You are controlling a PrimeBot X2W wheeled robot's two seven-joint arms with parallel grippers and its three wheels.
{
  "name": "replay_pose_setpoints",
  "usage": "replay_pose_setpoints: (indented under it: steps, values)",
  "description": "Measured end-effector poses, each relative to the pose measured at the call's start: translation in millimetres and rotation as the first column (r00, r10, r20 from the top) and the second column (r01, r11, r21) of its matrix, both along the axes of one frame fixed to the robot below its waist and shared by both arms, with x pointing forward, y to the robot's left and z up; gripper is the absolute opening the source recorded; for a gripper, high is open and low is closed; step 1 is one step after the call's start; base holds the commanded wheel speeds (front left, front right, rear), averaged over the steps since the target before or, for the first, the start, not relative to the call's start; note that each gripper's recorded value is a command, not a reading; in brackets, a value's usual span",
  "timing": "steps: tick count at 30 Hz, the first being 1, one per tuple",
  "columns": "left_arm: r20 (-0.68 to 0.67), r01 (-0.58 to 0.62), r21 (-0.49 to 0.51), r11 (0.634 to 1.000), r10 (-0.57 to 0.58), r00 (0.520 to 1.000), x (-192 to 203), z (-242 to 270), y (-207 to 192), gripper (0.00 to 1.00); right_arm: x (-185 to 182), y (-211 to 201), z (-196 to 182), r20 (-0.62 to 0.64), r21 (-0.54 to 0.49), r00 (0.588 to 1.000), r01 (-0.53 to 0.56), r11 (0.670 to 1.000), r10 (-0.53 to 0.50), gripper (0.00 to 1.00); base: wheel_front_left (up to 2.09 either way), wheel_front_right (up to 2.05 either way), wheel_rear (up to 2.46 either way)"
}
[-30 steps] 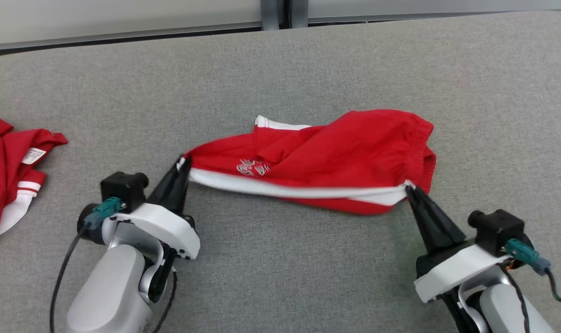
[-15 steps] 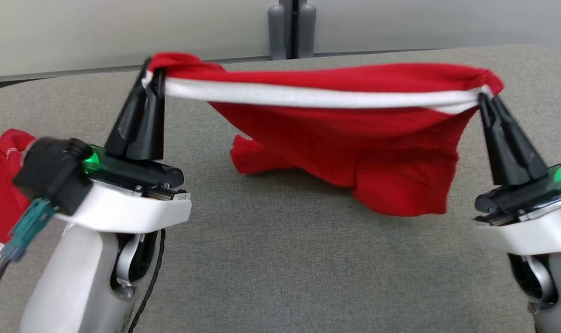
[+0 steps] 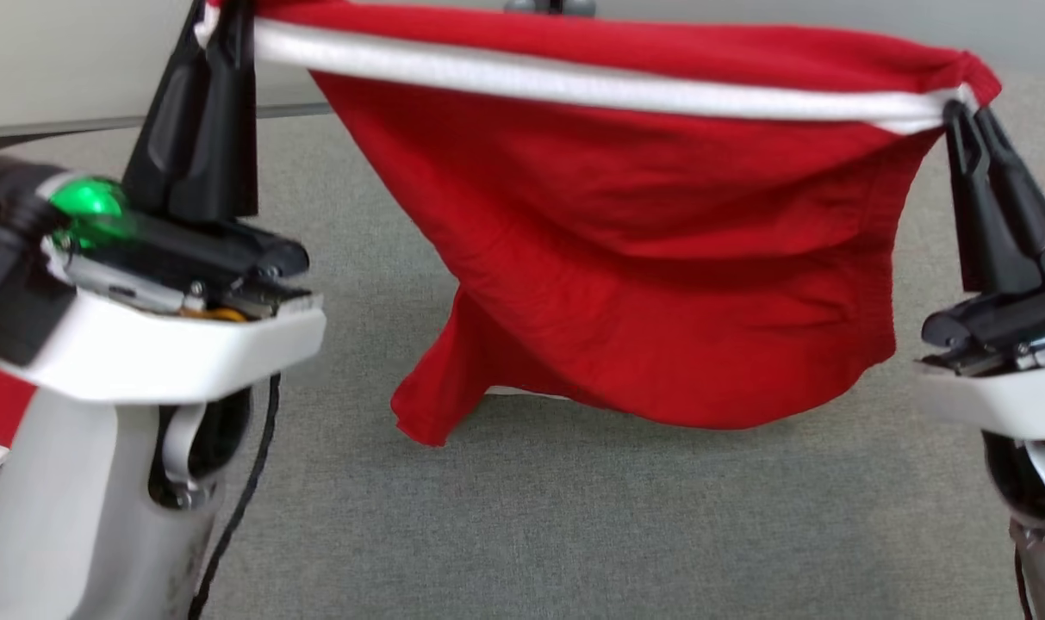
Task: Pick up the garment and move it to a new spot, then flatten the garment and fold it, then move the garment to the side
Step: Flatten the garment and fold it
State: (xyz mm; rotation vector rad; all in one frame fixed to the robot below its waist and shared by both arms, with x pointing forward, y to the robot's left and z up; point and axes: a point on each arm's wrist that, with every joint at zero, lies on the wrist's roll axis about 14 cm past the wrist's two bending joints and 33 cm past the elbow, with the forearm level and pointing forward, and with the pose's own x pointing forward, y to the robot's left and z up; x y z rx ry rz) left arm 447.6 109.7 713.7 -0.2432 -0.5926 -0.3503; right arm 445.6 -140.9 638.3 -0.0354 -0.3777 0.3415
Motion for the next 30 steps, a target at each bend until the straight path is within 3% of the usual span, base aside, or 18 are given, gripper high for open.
replay_pose_setpoints:
  steps: [10, 16, 21, 26, 30]
  values:
    - [-0.017, 0.050, -0.003, 0.999, -0.050, 0.999, 96.0, -6.4, -14.5, 0.00, 75.1, 0.7, 9.2, 0.049, 0.017, 0.998, -0.025, 1.000, 0.024, 0.00, 0.00, 0.00, 0.00]
    - [-0.009, 0.014, 0.013, 1.000, -0.014, 1.000, 152.9, 0.3, -15.5, 0.00, 127.8, 17.2, 22.6, 0.092, 0.037, 0.994, -0.069, 0.997, 0.066, 0.00, 0.00, 0.00, 0.00]
    - [-0.120, -0.028, 0.066, 0.997, 0.036, 0.992, 183.4, -28.4, -11.3, 0.00, 158.5, 27.4, 20.3, 0.053, 0.065, 0.997, -0.068, 0.996, 0.064, 0.00, 0.00, 0.00, 0.00]
    - [-0.346, -0.046, 0.096, 0.994, 0.077, 0.935, 197.5, -107.0, -3.8, 0.00, 176.0, 39.9, -31.0, -0.122, 0.090, 0.991, -0.052, 0.995, 0.063, 0.00, 0.00, 0.00, 0.00]
    - [-0.555, -0.045, 0.089, 0.995, 0.087, 0.827, 184.8, -195.7, 0.9, 0.00, 173.4, 46.3, -96.9, -0.304, 0.074, 0.951, -0.037, 0.997, 0.058, 0.00, 0.00, 0.00, 0.00]
